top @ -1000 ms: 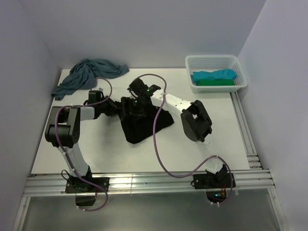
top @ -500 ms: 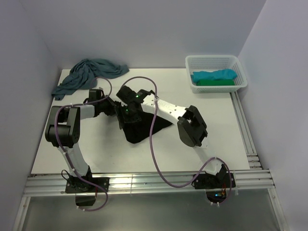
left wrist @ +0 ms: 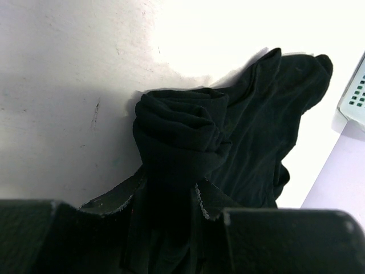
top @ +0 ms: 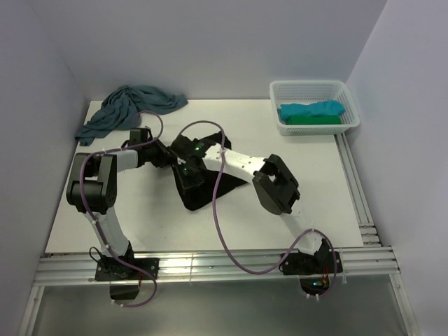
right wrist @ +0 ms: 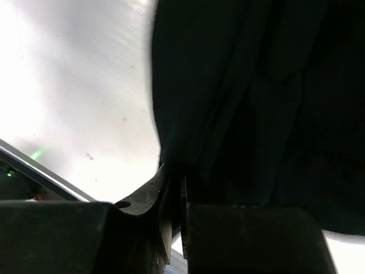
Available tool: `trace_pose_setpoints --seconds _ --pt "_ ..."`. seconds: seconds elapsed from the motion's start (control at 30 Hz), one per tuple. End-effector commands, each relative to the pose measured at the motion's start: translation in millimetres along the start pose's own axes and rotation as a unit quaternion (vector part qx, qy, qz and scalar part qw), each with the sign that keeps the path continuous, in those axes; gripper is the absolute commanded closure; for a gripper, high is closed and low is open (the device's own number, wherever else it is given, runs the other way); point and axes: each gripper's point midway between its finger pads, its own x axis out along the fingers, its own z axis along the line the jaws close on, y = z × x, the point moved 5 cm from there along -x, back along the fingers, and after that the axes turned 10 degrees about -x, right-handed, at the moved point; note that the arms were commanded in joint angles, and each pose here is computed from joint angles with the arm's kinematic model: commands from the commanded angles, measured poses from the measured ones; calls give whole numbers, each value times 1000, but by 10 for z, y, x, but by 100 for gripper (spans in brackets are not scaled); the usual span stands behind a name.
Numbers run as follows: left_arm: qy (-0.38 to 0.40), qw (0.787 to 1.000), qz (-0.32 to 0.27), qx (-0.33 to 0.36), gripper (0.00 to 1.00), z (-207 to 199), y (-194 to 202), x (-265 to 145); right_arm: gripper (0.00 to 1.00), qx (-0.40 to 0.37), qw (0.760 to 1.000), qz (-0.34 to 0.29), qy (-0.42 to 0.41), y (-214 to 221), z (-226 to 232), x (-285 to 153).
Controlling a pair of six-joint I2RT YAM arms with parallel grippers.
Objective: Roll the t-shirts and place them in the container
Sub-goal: Roll the tshirt
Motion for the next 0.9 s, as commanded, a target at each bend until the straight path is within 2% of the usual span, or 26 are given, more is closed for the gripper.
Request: trace_pose_setpoints --seconds 0.0,0.17,0.2,0.37,0.47,0.53,0.63,0.73,0.87 --pt "-3 1000 -7 16 72 -49 -73 25 94 41 996 -10 -76 80 -93 -108" --pt "-3 1000 -6 22 69 -67 -87 26 95 104 973 -67 -197 49 -340 -145" --pt "-2 1000 -6 22 69 -66 -93 27 95 120 965 -50 -228 159 -363 -132" --pt "0 1000 -2 24 65 -74 -82 29 93 128 939 -70 -310 92 -480 -141" --pt "11 1000 0 28 55 -95 -66 12 92 147 925 -46 -347 129 -497 -70" --pt "25 999 0 29 42 -141 -62 -24 92 164 919 -33 -356 150 -549 -10" --pt "52 998 -7 34 31 -224 -72 -86 92 171 914 -31 -366 152 -619 32" --pt "83 996 -12 37 26 -287 -94 -160 92 186 905 -25 -381 216 -683 64" --pt "103 994 -4 36 24 -237 -51 -193 91 208 890 -39 -404 259 -774 75"
